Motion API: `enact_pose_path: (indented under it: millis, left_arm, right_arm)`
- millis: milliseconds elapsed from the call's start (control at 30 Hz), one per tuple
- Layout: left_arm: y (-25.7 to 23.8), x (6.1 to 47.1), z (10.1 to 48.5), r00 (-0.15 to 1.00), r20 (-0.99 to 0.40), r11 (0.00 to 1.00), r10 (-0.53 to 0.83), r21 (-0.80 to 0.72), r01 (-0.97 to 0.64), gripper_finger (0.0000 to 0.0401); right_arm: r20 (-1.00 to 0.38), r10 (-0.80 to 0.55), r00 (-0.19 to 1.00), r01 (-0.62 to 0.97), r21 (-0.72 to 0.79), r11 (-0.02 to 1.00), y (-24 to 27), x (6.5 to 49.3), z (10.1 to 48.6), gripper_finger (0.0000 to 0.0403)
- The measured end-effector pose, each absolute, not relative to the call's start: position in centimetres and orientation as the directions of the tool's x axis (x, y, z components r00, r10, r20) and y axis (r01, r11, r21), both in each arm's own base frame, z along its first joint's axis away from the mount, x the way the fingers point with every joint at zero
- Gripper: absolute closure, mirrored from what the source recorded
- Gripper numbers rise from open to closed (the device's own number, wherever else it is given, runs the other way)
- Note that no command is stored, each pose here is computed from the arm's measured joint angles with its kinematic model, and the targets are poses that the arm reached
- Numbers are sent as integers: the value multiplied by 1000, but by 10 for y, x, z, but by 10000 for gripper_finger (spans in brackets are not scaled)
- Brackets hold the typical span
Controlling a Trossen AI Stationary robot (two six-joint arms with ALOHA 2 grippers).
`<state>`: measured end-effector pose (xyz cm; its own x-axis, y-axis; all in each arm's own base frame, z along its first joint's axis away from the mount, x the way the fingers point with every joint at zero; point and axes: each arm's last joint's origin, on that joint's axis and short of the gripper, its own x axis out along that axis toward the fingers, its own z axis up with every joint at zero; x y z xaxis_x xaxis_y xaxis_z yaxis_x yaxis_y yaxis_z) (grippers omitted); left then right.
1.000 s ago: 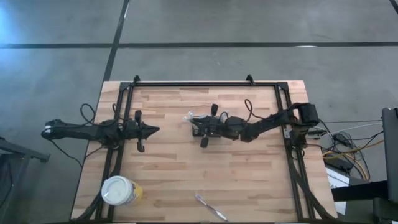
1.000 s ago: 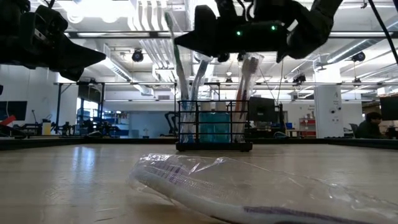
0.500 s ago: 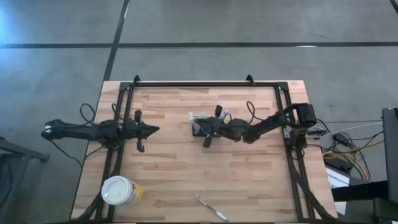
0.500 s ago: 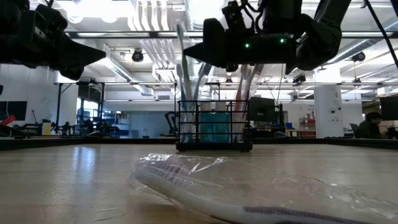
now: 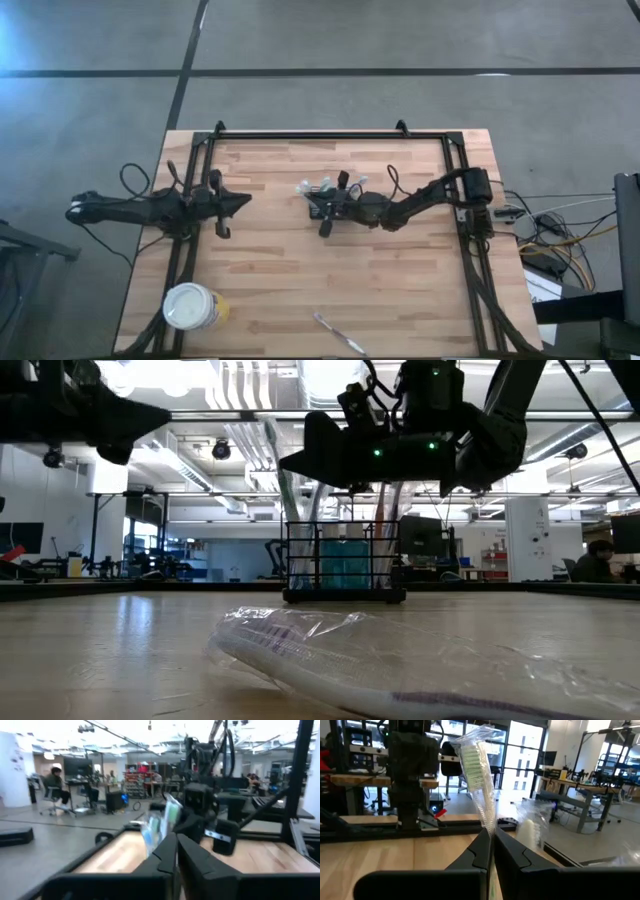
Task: Pick & Place toothbrushing station
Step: Put the green toothbrush into the wire organizer
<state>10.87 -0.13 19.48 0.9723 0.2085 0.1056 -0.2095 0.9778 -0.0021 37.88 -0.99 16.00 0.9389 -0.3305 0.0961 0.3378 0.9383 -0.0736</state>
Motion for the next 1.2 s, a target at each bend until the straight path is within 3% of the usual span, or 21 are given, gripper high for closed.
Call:
enact_pose_path:
  millis: [333, 533, 833, 967, 1200]
  left_arm:
    - [-3, 126, 209, 978, -23, 973, 207, 110, -203, 265]
    - [-4, 146, 211, 976, -7, 963, 219, 164, -214, 206]
    - [2, 177, 222, 962, -44, 944, 271, 206, -256, 199]
    - [9, 186, 231, 957, 25, 935, 289, 207, -288, 197]
    - [19, 199, 230, 986, -10, 970, 168, 180, -164, 197]
  right_arm:
    - [120, -327, 937, 337, -73, 939, -10, 379, 167, 391]
    - [115, -327, 938, 336, -76, 939, -10, 379, 166, 391]
    - [115, -324, 939, 334, -87, 939, -9, 379, 166, 391]
    - [115, -324, 939, 334, -91, 938, -9, 379, 166, 391]
    - [120, -302, 946, 313, -96, 945, -9, 379, 167, 391]
